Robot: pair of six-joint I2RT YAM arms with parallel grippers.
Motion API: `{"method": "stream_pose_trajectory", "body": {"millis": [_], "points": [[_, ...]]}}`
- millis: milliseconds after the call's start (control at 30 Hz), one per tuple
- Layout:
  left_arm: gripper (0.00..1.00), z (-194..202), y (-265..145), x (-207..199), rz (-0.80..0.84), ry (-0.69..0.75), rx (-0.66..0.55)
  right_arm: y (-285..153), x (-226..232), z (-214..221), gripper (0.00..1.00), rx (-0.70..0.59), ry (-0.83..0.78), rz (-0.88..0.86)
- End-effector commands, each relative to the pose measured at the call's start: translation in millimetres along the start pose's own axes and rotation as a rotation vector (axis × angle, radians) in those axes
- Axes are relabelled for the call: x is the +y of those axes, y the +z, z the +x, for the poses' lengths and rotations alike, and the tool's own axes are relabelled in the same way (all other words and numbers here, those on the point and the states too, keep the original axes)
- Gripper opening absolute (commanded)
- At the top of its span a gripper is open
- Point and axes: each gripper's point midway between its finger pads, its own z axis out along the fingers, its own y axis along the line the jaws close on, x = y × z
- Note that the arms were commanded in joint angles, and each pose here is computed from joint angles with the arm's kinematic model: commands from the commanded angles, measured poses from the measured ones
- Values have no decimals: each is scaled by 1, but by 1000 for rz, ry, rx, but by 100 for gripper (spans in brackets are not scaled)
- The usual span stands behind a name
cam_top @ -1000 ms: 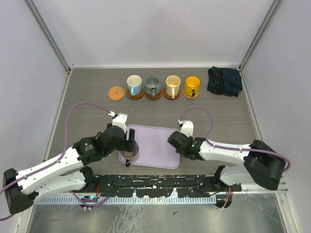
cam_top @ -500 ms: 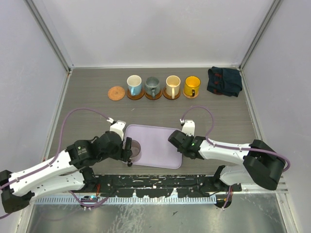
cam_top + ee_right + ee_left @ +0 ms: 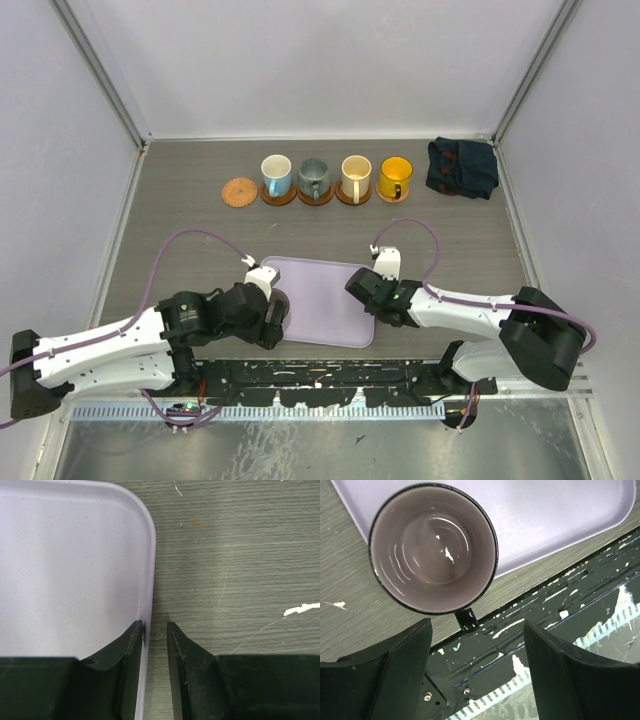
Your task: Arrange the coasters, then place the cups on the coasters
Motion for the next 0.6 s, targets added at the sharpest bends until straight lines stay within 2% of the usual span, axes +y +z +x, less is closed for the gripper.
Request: {"method": "stream_pose_trajectory", "body": {"millis": [0,167,567], "points": [[74,5,10,-11,27,-19,10,-1,-33,18,32,52,-57,104],[72,12,16,-5,-14,-13,19,0,-33,19,32,57,-55,107],[60,14,28,14,-73,-71,-62,0,-32,21,32,64,-46,104]]}}
